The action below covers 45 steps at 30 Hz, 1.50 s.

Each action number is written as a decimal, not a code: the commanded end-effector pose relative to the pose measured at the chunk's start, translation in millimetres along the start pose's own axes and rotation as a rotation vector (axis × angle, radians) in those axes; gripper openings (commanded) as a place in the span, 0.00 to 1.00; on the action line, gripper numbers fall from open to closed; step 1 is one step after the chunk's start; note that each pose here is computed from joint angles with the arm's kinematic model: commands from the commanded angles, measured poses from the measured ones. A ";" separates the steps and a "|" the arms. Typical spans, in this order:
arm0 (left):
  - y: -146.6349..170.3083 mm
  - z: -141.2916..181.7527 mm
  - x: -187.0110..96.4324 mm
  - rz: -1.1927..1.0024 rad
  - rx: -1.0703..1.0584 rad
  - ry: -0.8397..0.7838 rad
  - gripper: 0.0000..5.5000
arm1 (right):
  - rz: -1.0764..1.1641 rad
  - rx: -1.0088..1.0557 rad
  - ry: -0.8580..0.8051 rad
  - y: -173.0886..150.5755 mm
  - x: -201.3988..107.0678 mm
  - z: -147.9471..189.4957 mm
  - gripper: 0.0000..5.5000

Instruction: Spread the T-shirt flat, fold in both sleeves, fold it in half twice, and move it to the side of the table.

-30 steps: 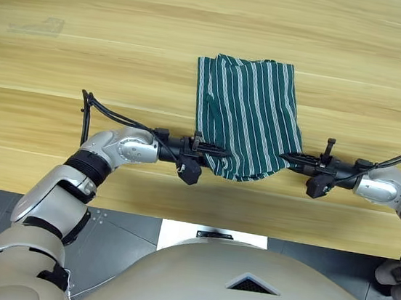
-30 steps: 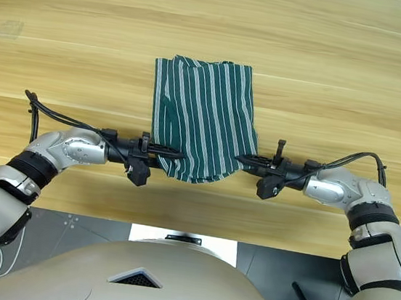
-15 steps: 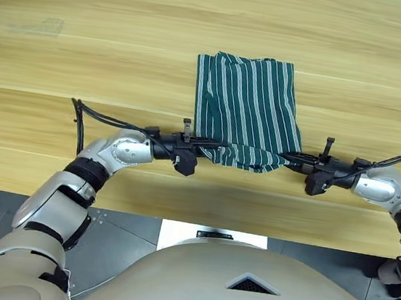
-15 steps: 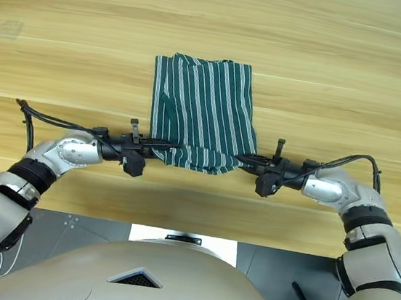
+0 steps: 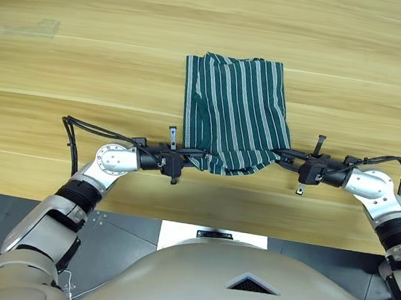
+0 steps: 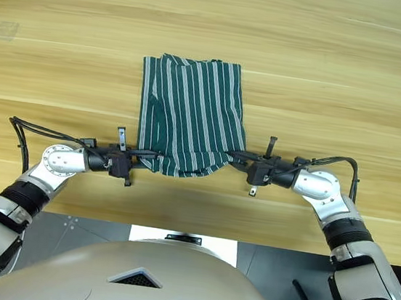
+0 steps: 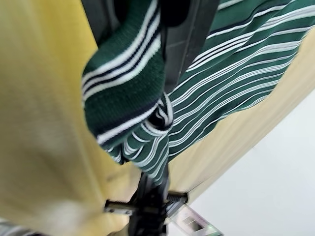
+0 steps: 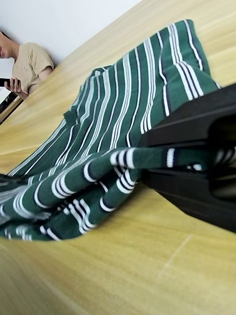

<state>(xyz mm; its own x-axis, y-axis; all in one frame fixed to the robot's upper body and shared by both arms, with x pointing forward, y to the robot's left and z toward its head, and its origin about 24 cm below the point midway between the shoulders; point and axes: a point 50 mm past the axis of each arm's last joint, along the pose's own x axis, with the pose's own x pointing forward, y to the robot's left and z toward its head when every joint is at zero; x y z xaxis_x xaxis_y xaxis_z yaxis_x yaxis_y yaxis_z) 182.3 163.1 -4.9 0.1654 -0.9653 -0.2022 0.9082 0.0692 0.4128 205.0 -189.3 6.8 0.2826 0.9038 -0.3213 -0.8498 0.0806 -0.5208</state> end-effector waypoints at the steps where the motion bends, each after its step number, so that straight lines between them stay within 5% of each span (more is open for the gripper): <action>1: -24.1 -3.5 -6.1 -0.072 -0.125 0.048 0.02 | 0.075 0.020 -0.014 8.0 -2.4 5.6 0.05; 11: -41.2 35.2 -23.3 0.063 -0.369 -0.115 0.02 | 0.179 0.205 -0.063 32.2 -34.9 33.7 0.05; 31: 55.1 -20.5 14.1 0.719 -0.969 -0.286 0.02 | -0.427 0.548 -0.234 -84.4 59.0 18.9 0.05; 37: 49.0 -4.8 18.7 0.687 -0.869 -0.410 0.02 | -0.421 0.494 -0.318 -113.7 68.4 37.9 0.05; 45: -18.3 8.1 -5.5 0.166 -0.239 -0.007 0.02 | 0.004 -0.062 0.005 -14.3 13.0 18.6 0.05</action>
<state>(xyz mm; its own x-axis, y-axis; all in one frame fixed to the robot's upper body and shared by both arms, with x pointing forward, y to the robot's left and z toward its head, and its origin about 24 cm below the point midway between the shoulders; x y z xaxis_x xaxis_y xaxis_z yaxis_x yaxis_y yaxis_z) 167.4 161.4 -4.0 0.3792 -0.9223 -0.0750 0.9201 0.3672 0.1359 224.1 -166.5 22.7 0.3307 0.9020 -0.2776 -0.8515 0.1584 -0.4998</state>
